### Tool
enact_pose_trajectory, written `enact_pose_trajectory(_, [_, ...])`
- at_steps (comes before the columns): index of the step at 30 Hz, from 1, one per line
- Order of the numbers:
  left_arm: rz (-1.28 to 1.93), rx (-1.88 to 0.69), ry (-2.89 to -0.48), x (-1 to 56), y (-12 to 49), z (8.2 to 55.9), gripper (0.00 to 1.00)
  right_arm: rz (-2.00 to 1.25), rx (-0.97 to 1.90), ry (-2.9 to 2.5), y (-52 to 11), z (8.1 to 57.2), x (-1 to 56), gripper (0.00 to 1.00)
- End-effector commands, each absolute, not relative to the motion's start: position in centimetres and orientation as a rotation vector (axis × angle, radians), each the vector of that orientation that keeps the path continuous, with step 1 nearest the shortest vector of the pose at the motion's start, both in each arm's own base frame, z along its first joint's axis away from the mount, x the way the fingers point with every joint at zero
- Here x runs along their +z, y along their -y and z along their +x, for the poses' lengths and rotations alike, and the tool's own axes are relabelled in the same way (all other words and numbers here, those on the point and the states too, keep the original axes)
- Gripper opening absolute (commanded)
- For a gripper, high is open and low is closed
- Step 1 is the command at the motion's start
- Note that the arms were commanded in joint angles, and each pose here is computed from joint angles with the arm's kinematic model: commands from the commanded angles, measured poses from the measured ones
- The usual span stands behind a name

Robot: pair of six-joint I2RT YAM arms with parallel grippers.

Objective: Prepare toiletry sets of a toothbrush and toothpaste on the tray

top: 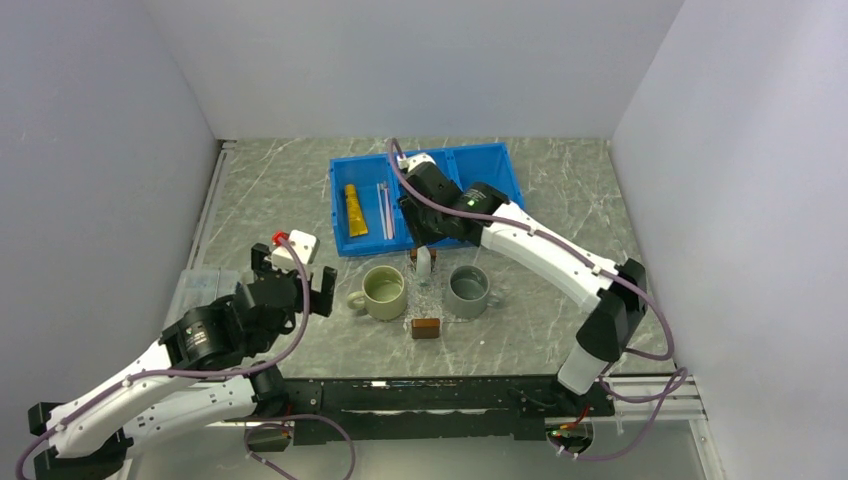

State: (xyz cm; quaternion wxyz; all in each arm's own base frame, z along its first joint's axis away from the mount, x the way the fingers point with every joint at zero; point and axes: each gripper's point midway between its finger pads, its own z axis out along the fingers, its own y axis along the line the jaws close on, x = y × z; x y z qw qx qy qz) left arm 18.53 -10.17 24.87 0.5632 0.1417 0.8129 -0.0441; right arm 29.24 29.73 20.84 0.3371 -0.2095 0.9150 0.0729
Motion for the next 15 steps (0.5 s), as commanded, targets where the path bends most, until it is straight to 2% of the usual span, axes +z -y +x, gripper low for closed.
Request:
enact_pose_trajectory(1, [0.295, -0.216, -1.895, 26.7, 12.3, 18.9, 0.99, -0.466, 0.197, -2.284, -28.1, 29.3, 25.5, 0.47])
enact_pose_trajectory(8, [0.274, -0.239, -1.944, 29.3, 15.4, 20.4, 0.99, -0.406, 0.179, -2.22, -24.5, 27.6, 27.4, 0.48])
enact_pose_trajectory(15, [0.226, -0.188, -2.031, 30.1, 17.6, 24.3, 0.99, -0.376, 0.215, -2.171, -21.7, 25.3, 28.2, 0.5])
